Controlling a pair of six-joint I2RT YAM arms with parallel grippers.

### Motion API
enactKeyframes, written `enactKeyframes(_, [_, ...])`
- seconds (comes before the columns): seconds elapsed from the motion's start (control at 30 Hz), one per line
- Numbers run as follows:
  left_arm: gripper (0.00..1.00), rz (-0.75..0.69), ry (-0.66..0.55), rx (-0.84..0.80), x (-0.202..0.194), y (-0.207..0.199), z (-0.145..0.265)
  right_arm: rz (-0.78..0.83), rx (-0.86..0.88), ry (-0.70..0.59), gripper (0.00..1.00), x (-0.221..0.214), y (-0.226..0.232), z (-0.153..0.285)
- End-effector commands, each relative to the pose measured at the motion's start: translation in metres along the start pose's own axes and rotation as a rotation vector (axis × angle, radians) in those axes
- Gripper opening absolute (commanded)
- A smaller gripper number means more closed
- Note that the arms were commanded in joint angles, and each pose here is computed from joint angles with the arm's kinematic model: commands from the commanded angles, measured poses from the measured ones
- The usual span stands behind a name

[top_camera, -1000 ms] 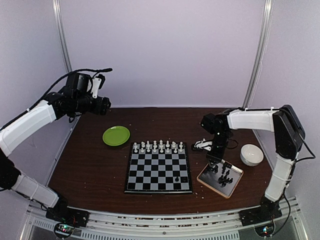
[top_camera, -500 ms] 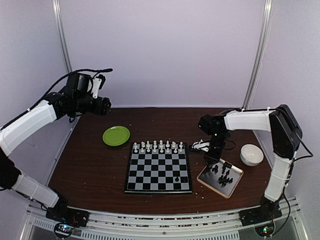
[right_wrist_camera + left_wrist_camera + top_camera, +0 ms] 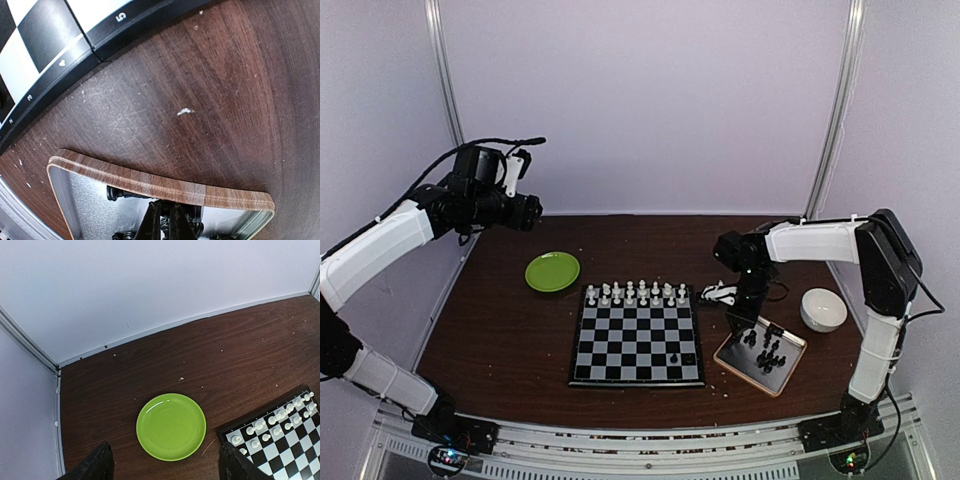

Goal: Set up the chess pieces on the board
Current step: Pick up the pawn from the storage box, then place the pawn at c7.

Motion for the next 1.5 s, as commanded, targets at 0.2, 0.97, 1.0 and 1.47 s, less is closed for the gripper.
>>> enactKeyframes(0.2, [0.73, 0.008, -0.028, -0.019, 0.006, -0.004, -0.003, 0.009, -0.066, -0.039, 0.03, -0.005, 0.006, 0.029])
enactKeyframes(0.97, [0.73, 0.011, -0.019, -0.026, 0.005, -0.005, -0.005, 0.114, -0.089, -0.133, 0.03, 0.026, 0.029, 0.070])
enactKeyframes(1.0, [0.73, 0.009, -0.018, -0.028, 0.005, -0.006, -0.005, 0.132, -0.088, -0.141, 0.03, 0.032, 0.033, 0.072])
enactKeyframes(1.47, [0.73, 0.014, -0.008, -0.045, 0.003, -0.008, -0.007, 0.386, -0.068, -0.158, 0.04, 0.124, 0.096, 0.069])
Point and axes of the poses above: each gripper's point midway between its finger pads, its own z axis back along the fingers, its own y axis along the line the jaws close on, x = y × z, the point moved 5 cm from there along z, back along the fingers, and after that the axes turned 10 degrees about z, right-handed, at the moved point
